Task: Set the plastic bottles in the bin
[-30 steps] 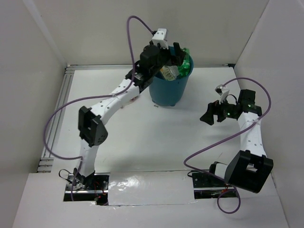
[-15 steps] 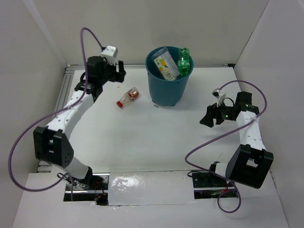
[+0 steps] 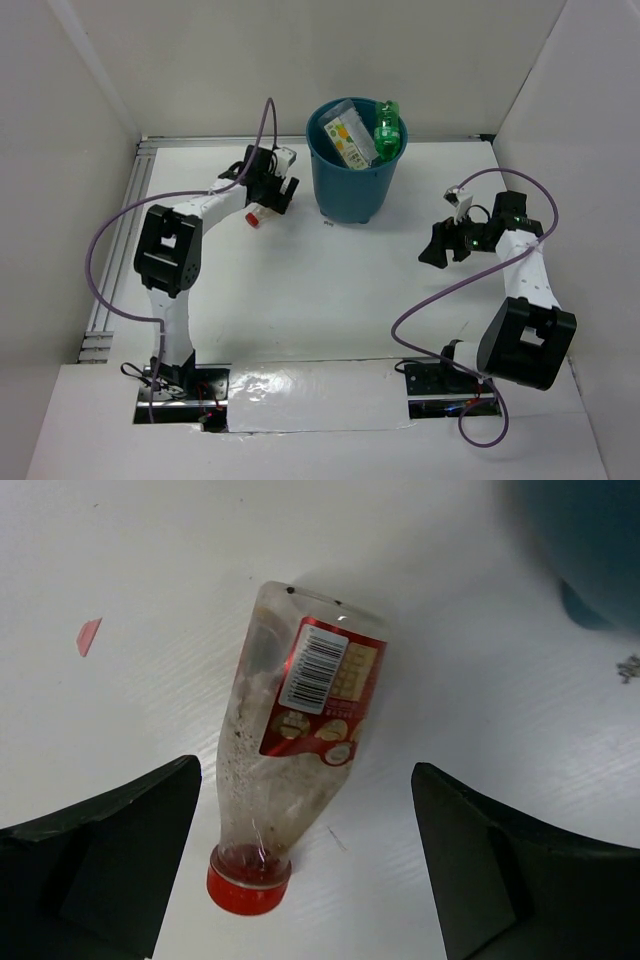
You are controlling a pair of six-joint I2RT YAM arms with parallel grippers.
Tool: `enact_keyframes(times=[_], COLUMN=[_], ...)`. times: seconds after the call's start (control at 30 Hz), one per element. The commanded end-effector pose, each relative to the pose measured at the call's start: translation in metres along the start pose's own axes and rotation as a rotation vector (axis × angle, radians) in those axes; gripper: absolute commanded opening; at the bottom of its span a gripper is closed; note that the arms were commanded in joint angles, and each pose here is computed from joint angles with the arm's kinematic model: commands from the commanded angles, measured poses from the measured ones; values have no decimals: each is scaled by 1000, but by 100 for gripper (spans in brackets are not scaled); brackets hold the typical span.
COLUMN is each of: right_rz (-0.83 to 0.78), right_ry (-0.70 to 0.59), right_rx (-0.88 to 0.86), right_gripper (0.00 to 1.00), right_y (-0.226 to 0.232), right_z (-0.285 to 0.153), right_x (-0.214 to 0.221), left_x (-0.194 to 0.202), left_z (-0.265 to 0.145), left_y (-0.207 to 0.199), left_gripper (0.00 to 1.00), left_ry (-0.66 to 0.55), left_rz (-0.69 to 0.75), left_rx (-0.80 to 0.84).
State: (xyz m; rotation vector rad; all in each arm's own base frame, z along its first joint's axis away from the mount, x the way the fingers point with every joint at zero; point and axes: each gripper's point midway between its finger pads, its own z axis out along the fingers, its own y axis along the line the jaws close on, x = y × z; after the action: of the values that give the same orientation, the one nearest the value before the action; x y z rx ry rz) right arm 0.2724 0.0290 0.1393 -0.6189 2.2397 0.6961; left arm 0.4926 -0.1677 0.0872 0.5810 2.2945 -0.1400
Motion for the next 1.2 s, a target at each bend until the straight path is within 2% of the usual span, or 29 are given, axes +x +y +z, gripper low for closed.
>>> enact_keyframes(times=[0.0, 0.1, 0.2, 0.27, 0.37, 0.43, 0.47, 0.6, 0.63, 0.77, 0.93, 1.07, 1.17], right_rz=[-24, -15, -14, -5, -4, -4, -4, -10, -10, -18, -23, -21, -43], right_ry=[-20, -20, -20, -25, -18, -23, -23, -21, -26, -25, -27, -23, -32], right_rx=[16, 16, 16, 8, -2, -9, -10, -16, -24, -43, -57, -67, -65], right_gripper=[88, 88, 88, 88, 88, 88, 86, 77, 67, 46, 46, 50, 61], right_y=[2, 2, 2, 4, 5, 7, 7, 11, 14, 18, 21, 24, 26], right_z=[-6, -6, -6, -6, -3, -3, -3, -2, -3, 0, 3, 5, 4], right_x=[-12, -12, -12, -13, -12, -13, -13, -11, -12, -10, -10, -10, -13], left_x=[-1, 19, 28, 28, 20, 5, -11, -54, -78, -127, -190, -223, -241], left_z=[15, 29, 30, 30, 18, 5, -15, -71, -104, -179, -241, -243, -221], left_y=[10, 4, 2, -1, 0, -3, -3, -3, -4, -29, -73, -109, -130], left_gripper=[99, 98, 91, 82, 35, 14, 8, 0, 0, 0, 0, 0, 0], left_ry=[20, 71, 90, 88, 63, 10, -44, -198, -281, -479, -687, -766, -778], left_rz=[33, 41, 20, 5, -26, -35, -47, -80, -73, -73, -62, -82, -105], left_rx=[-63, -60, -56, -45, -34, -21, -18, 0, 6, 107, 280, 392, 420])
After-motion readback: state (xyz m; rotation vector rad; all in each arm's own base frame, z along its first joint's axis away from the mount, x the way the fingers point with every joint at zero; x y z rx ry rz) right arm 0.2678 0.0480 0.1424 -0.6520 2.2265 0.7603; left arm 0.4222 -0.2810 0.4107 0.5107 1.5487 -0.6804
